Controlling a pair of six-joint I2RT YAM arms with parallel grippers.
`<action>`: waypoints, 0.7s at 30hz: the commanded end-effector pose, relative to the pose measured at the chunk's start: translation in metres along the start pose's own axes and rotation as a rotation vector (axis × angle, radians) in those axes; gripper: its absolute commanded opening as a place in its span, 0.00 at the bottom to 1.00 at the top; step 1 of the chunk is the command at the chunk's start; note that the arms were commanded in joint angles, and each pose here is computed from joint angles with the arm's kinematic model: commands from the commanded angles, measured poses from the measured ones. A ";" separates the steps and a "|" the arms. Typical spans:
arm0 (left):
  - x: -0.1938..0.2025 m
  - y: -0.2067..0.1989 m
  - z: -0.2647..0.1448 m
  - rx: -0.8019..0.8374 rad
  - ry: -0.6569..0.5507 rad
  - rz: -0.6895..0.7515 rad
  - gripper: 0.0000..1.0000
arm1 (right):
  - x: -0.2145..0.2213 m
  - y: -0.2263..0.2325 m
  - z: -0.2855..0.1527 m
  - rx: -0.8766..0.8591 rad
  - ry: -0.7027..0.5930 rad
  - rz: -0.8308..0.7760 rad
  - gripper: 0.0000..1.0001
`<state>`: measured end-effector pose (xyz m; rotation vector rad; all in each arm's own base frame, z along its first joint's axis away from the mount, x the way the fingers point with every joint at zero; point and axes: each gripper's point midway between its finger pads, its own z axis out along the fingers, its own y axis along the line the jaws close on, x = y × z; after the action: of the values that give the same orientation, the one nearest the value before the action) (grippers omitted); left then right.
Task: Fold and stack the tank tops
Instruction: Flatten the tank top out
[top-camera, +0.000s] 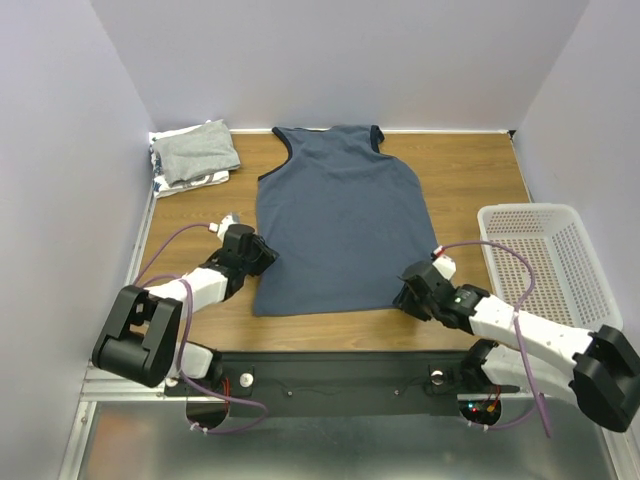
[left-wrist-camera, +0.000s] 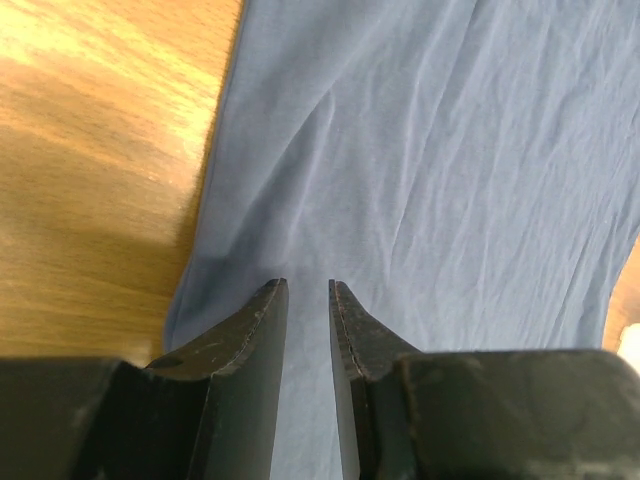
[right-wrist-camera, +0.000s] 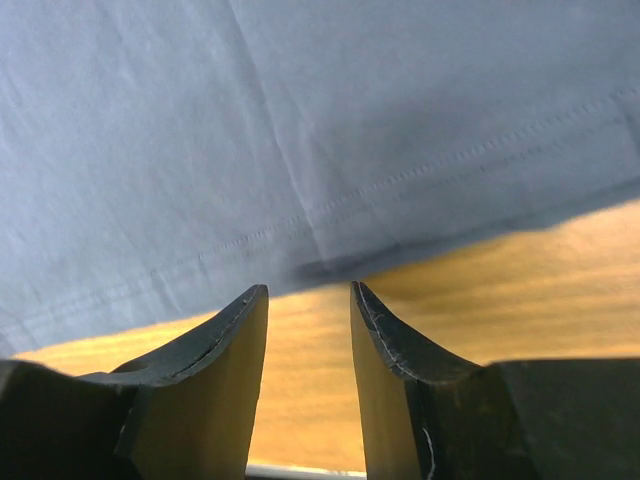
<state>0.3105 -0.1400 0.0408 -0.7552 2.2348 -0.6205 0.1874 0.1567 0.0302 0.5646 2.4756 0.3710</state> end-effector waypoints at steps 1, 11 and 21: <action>0.002 -0.004 -0.009 0.025 -0.003 -0.006 0.34 | 0.003 -0.007 -0.012 -0.003 0.020 0.013 0.45; -0.083 -0.041 -0.039 0.037 -0.210 0.030 0.45 | -0.014 0.047 -0.034 -0.127 0.030 -0.052 0.45; -0.136 -0.077 0.020 0.083 -0.143 0.123 0.41 | 0.004 0.174 0.001 -0.224 0.049 -0.268 0.46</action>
<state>0.4163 -0.0917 0.1495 -0.7412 2.0054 -0.5587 0.2245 0.2695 0.0913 0.2464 2.5116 0.5160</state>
